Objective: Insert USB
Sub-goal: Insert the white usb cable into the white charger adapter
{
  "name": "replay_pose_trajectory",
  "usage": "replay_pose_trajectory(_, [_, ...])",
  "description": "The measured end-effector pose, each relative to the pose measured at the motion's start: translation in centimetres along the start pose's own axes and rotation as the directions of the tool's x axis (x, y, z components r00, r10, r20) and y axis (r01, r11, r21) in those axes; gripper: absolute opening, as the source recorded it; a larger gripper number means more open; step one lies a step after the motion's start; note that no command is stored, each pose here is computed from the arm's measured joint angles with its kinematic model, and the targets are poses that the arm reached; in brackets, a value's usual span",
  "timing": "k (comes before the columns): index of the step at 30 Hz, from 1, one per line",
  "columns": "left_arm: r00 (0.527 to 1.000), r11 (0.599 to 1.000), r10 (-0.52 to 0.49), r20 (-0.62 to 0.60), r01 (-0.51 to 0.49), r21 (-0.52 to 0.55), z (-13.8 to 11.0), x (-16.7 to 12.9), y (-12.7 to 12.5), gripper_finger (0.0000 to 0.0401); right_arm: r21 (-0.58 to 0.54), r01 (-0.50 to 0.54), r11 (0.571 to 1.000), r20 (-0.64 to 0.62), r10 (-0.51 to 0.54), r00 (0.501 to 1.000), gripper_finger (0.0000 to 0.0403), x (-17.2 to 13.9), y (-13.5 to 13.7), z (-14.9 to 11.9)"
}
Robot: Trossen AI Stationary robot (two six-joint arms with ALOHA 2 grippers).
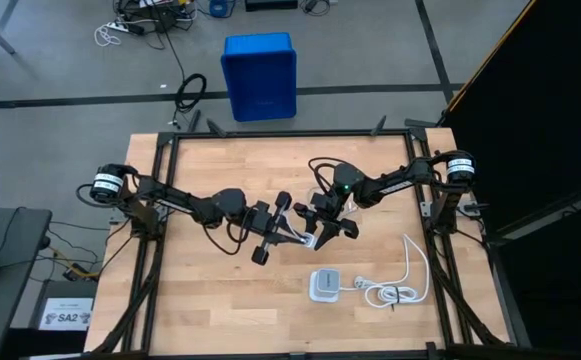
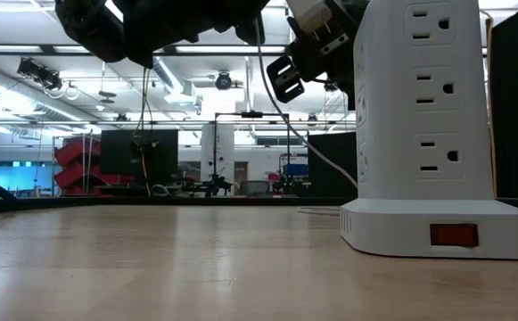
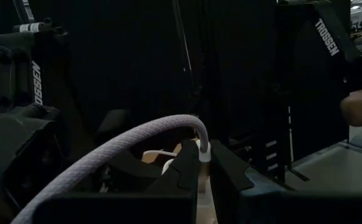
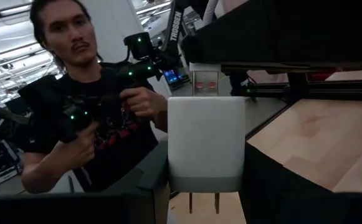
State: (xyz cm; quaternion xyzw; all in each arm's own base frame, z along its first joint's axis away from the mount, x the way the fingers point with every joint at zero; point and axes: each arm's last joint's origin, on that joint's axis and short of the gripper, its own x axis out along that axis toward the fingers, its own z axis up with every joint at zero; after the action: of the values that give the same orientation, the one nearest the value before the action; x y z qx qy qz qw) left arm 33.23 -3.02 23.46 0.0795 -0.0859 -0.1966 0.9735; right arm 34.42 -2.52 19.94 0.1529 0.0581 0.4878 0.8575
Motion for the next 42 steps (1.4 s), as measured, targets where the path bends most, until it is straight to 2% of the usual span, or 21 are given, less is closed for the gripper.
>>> replay_pose_trajectory(19, [0.999, 1.000, 0.026, -0.031, -0.026, -0.011, -0.30, -0.07, 0.29, 0.0000, -0.020, 0.001, 1.000, 0.007, -0.001, 1.000, 0.0110, -0.01, 0.04, 0.12])
replay_pose_trajectory(29, [0.999, 0.999, 0.030, -0.044, -0.029, 0.024, -0.43, -0.09, 0.28, 0.0000, -0.012, 0.000, 1.000, 0.006, 0.000, 1.000, 0.0110, -0.02, 0.04, 0.14])
replay_pose_trajectory(42, [0.999, 1.000, 0.003, -0.042, -0.003, -0.005, -0.55, -0.36, 0.92, 0.0000, -0.006, -0.006, 1.000, 0.004, 0.006, 1.000, 0.0110, -0.02, 0.05, 0.14])
